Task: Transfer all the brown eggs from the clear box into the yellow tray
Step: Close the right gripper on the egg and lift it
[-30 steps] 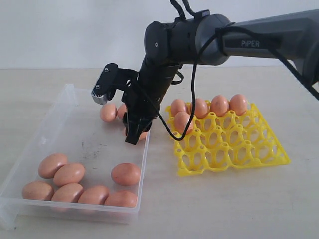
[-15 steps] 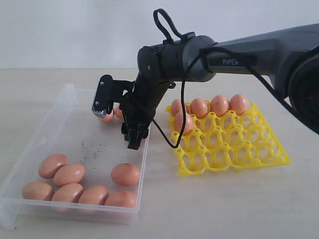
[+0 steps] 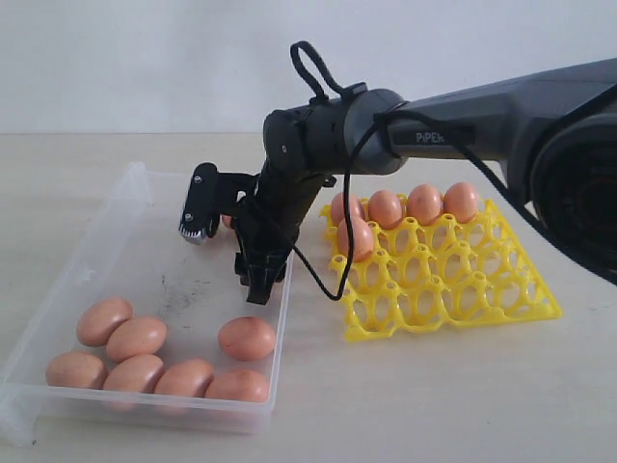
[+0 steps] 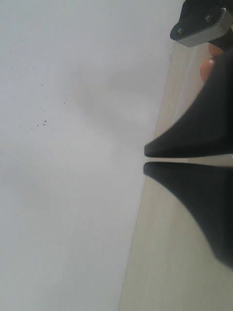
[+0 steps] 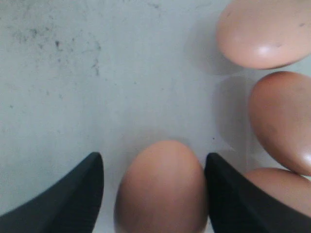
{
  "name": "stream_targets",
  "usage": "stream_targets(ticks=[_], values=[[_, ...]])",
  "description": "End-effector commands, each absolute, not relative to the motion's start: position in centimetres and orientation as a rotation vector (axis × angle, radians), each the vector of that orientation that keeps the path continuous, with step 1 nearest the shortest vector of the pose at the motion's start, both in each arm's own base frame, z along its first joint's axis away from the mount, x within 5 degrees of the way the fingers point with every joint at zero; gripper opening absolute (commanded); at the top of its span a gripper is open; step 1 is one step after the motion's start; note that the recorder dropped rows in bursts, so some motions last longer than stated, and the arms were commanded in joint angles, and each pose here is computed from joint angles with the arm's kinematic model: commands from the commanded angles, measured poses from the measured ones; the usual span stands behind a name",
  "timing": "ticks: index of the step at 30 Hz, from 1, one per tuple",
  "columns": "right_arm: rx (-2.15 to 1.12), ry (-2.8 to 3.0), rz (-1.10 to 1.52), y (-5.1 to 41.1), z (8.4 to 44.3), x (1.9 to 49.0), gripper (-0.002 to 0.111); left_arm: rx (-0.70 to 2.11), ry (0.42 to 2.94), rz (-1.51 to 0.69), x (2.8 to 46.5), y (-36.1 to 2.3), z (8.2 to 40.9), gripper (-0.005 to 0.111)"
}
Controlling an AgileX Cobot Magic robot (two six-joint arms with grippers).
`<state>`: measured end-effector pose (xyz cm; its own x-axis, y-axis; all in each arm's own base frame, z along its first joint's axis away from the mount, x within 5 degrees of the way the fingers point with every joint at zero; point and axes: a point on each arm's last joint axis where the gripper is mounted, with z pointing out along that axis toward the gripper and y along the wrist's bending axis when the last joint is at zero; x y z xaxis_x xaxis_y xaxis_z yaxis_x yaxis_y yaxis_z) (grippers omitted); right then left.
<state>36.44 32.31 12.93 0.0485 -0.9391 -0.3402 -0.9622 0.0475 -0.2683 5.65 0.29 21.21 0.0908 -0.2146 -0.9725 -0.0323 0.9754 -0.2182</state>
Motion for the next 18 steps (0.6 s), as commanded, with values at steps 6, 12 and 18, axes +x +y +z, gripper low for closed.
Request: stream_targets(ticks=[6,12,18], values=[[-1.914,1.946,0.070,32.22,12.00,36.40,0.056,-0.198,1.472,-0.140,5.61,0.26,21.32,0.004],[-1.933,1.943,0.051,32.08,11.96,36.41,0.048,-0.198,1.472,-0.140,5.61,0.26,21.32,0.004],[-1.906,1.960,0.053,32.10,11.98,36.47,0.000,-0.198,1.472,-0.140,5.61,0.26,21.32,0.004]])
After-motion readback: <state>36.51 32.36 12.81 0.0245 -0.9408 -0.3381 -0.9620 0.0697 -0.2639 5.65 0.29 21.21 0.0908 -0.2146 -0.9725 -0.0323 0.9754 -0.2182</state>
